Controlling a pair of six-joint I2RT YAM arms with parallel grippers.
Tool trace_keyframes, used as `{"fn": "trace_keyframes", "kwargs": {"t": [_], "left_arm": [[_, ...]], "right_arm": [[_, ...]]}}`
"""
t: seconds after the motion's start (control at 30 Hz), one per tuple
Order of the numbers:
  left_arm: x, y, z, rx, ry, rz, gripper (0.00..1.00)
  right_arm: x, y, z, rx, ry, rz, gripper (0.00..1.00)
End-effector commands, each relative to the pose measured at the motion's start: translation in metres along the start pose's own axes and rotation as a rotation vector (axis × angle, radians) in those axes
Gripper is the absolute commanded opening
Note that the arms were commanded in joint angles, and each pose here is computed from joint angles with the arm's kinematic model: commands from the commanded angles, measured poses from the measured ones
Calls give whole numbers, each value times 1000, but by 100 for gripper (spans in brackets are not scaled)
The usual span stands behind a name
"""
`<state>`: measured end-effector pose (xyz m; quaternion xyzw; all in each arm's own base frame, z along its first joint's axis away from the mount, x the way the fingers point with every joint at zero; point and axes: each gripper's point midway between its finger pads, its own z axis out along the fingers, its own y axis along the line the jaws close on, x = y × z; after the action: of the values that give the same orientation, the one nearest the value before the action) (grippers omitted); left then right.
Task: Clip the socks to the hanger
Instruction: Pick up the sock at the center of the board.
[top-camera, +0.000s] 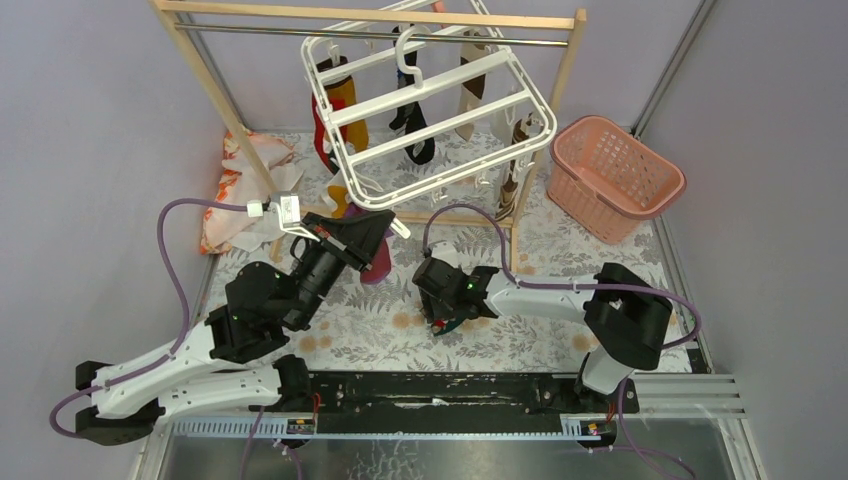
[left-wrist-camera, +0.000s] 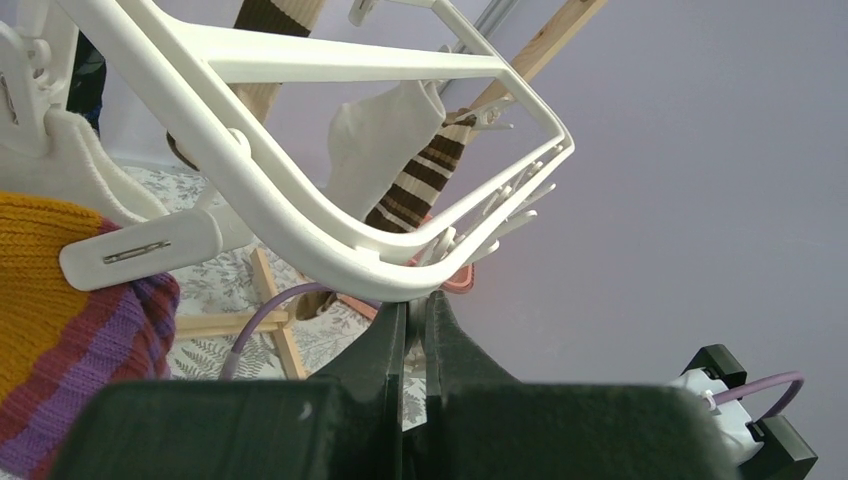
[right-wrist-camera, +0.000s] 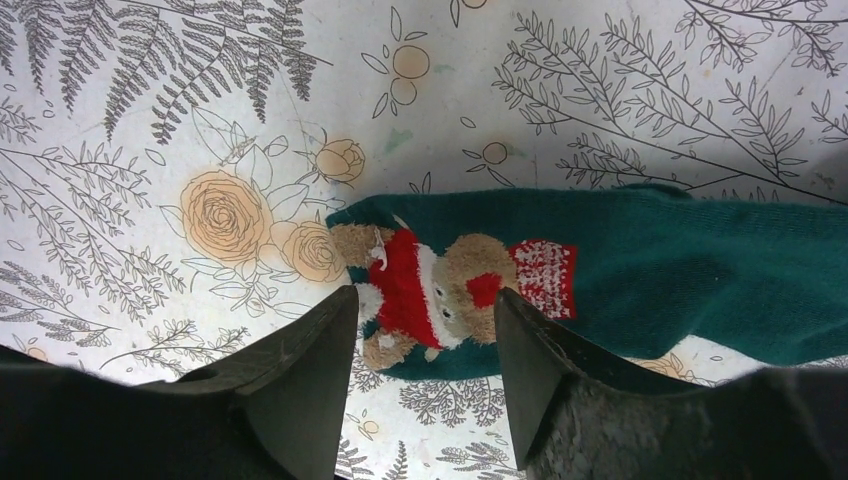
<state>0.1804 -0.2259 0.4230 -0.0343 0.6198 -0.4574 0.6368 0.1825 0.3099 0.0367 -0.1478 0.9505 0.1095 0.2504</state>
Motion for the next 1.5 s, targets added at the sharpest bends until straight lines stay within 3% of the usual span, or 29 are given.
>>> {"fn": "trace_keyframes", "kwargs": {"t": [0.0, 0.3, 0.4, 0.53, 0.77, 1.17, 1.47], "left_arm": [[16, 16, -4, -47, 46, 59, 0], [20, 14, -1, -48, 55, 57, 0], [21, 13, 0, -45, 60, 59, 0], [21, 13, 0, -46, 61, 56, 0], [20, 12, 1, -42, 61, 57, 0], [22, -16, 12, 43, 87, 37, 0], [20, -31, 19, 79, 104, 28, 0]], "right_arm": [[-1, 6, 1, -13, -4, -33, 60], [25, 8, 10, -36, 58, -52, 55], [30, 7, 12, -42, 70, -56, 36], [33, 9, 10, -76, 67, -46, 1], [12, 10, -29, -172, -56, -59, 0], [-60, -27, -165, -310, -576, -95, 0], [-108, -12, -226, -356, -718, -165, 0]]}}
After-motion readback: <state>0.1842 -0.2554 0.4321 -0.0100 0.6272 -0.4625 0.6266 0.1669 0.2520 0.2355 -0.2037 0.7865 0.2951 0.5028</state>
